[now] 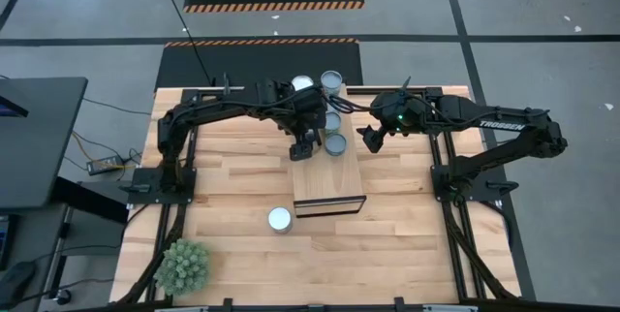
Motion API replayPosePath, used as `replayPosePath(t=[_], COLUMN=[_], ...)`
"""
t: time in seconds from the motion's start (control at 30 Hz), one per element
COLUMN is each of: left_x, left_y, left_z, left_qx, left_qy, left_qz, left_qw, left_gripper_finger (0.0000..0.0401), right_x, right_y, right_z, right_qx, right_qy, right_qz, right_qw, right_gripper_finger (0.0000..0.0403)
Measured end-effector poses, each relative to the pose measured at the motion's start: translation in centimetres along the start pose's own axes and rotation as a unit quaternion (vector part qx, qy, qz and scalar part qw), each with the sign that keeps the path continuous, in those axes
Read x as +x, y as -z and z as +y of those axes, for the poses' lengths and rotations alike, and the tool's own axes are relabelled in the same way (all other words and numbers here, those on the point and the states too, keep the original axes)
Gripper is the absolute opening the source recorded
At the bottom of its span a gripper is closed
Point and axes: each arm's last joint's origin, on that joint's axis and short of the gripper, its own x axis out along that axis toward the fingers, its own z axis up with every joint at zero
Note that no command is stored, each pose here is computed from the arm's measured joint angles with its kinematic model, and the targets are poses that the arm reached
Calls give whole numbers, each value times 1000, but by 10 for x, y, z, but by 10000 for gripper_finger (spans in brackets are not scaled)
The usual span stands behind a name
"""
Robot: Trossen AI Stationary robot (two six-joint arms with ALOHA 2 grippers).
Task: Pick and place cans onto a shelf
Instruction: Put the canned oranges on the shelf, then put the canned peas on the shelf
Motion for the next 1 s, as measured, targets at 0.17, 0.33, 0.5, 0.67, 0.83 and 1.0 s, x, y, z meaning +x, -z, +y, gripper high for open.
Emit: replayPosePath(t=[0.17,0.33,0.5,0.67,0.83,1.0], left_x=[0,0,-3,-10,-19,-31], left_y=[0,0,-1,-3,-4,-7], left_z=[0,0,2,1,-1,0], left_qx=[8,10,18,19,35,45], left_qy=[0,-1,-26,-32,-37,-55], left_qz=[0,-1,-4,-8,-14,-29], left_qw=[1000,1000,1000,999,999,997], left_gripper_finger=[352,353,354,354,354,354], right_x=[0,0,0,0,0,0], right_y=[0,0,0,0,0,0], right_z=[0,0,0,0,0,0], right_qx=[0,0,0,0,4,4], right_qy=[0,0,0,0,0,0], right_qz=[0,0,0,-1,-1,-1], right_qw=[1000,1000,1000,1000,1000,1000], right_gripper_finger=[347,347,347,347,347,347])
